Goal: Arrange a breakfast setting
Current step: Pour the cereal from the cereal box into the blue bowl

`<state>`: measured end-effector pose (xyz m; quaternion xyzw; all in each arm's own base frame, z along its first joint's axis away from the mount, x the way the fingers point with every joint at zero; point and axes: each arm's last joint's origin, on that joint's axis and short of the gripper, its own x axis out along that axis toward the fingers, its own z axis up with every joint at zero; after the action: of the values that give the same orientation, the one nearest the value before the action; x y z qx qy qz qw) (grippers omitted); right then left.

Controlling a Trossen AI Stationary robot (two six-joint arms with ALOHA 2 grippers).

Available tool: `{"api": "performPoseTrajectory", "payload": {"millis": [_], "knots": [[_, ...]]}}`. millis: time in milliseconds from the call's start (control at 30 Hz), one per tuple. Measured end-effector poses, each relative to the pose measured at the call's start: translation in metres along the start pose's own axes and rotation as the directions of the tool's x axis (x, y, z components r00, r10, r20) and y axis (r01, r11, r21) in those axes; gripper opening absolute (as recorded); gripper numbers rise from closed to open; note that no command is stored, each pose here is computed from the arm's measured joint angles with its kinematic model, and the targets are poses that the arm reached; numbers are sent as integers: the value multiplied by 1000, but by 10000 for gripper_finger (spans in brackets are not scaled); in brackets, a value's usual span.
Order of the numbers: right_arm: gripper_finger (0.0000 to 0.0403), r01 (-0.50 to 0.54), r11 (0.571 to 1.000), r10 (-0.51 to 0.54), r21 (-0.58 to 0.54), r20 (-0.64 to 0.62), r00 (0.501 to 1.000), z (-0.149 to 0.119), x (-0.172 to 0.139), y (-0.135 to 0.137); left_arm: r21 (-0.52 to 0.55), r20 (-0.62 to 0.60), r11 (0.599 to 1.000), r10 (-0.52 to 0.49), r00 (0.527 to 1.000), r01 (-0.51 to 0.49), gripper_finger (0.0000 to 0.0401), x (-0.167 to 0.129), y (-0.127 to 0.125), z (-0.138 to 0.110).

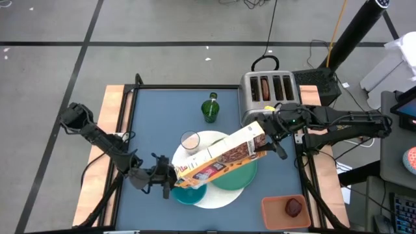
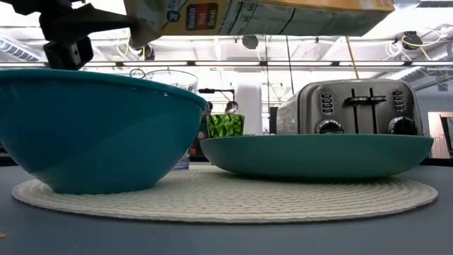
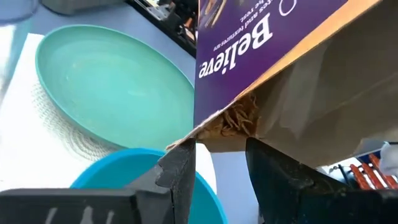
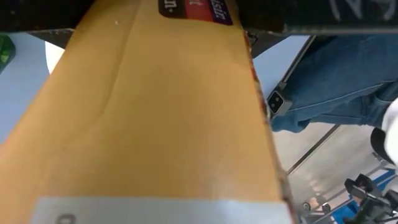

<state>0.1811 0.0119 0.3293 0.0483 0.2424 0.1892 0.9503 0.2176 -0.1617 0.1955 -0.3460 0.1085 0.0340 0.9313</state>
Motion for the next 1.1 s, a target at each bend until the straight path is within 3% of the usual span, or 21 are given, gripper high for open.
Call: {"api": "performPoseTrajectory", "payload": {"millis": [567, 1100], "knots": [[176, -35, 999, 35, -7, -71, 997, -14, 21, 4, 27, -51, 1000, -15, 999, 17, 149, -5, -2, -7], [176, 23, 987, -36, -161, -81, 996, -2, 29, 7, 36, -57, 999, -7, 998, 9, 149, -11, -3, -1]]}}
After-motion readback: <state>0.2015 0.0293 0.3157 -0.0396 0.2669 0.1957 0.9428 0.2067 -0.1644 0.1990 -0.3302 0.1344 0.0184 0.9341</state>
